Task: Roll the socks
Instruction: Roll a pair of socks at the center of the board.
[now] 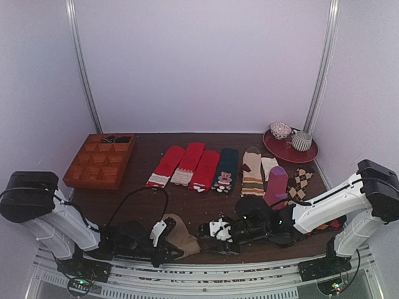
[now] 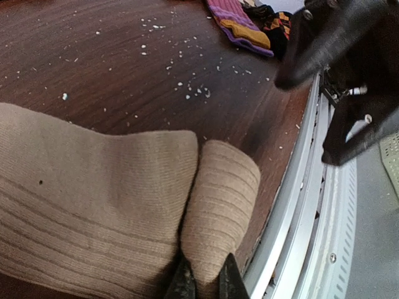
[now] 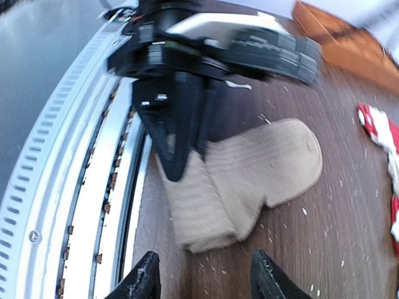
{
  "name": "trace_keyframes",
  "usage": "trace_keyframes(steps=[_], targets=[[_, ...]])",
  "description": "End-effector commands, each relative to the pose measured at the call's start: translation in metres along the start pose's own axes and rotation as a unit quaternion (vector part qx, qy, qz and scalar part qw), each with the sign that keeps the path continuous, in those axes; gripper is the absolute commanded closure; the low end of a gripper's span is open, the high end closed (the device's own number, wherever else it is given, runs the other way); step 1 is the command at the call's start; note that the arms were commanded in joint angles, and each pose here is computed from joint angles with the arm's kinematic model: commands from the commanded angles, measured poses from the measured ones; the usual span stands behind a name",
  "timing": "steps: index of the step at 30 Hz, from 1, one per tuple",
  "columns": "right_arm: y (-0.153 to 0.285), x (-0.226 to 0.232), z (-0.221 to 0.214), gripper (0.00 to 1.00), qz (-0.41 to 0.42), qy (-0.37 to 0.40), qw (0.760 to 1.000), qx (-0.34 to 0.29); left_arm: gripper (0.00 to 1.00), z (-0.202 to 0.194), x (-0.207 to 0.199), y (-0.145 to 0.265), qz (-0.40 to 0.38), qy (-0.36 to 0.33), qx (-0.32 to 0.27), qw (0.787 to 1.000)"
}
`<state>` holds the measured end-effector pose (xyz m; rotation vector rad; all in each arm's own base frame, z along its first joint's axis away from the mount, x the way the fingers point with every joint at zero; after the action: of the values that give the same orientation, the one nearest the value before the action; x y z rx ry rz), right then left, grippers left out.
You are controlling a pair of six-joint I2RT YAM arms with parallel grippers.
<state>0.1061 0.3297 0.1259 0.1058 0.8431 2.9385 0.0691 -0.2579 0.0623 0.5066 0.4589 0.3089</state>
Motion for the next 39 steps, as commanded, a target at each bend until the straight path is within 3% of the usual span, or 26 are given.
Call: trace_keyframes(steps=[1, 6, 17, 20, 24, 26, 30, 34, 39], targets=[[-0.018, 0.008, 0.001, 0.5, -0.059, 0.155, 0.986, 0.009, 1.0, -0.071, 0.018, 0.008, 0.022, 0.058, 0.18, 0.982], [-0.037, 0.024, -0.006, 0.5, -0.05, 0.221, 0.972, 0.055, 1.0, -0.076, 0.019, 0.007, 0.017, 0.065, 0.191, 0.979], [-0.05, 0.018, -0.023, 0.54, -0.075, 0.23, 0.965, 0.105, 1.0, -0.082, 0.018, 0.011, 0.007, 0.065, 0.196, 0.978], [-0.055, 0.016, -0.028, 0.61, -0.081, 0.228, 0.962, 0.123, 1.0, -0.082, 0.018, 0.01, 0.004, 0.063, 0.195, 0.979], [-0.062, 0.017, -0.031, 0.82, -0.071, 0.21, 0.965, 0.141, 0.99, -0.081, 0.017, 0.009, 0.001, 0.056, 0.194, 0.98], [-0.067, 0.017, -0.036, 0.88, -0.059, 0.187, 0.965, 0.176, 0.77, -0.075, 0.018, 0.009, 0.008, 0.044, 0.181, 0.982], [-0.065, 0.023, -0.035, 0.9, -0.017, 0.126, 0.969, 0.214, 0.44, -0.049, 0.019, 0.016, 0.048, -0.014, 0.144, 0.988], [-0.062, 0.024, -0.023, 0.91, 0.011, 0.035, 0.966, 0.256, 0.34, -0.006, 0.014, 0.033, 0.106, -0.083, 0.083, 0.987], [-0.057, 0.017, -0.016, 0.91, 0.029, -0.069, 0.952, 0.296, 0.33, 0.026, 0.006, 0.064, 0.158, -0.115, -0.03, 0.98]])
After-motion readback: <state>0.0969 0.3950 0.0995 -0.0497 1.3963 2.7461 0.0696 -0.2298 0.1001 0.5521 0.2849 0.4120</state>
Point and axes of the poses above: each gripper's point midway between its finger pads, its own y axis back along the fingers, its own x axis along the line the jaws close on, z = x × y, the point moved 8 cm from there along y, back along the fingers, and after that the axes turned 13 degrees about -y, right-handed, at the moved point
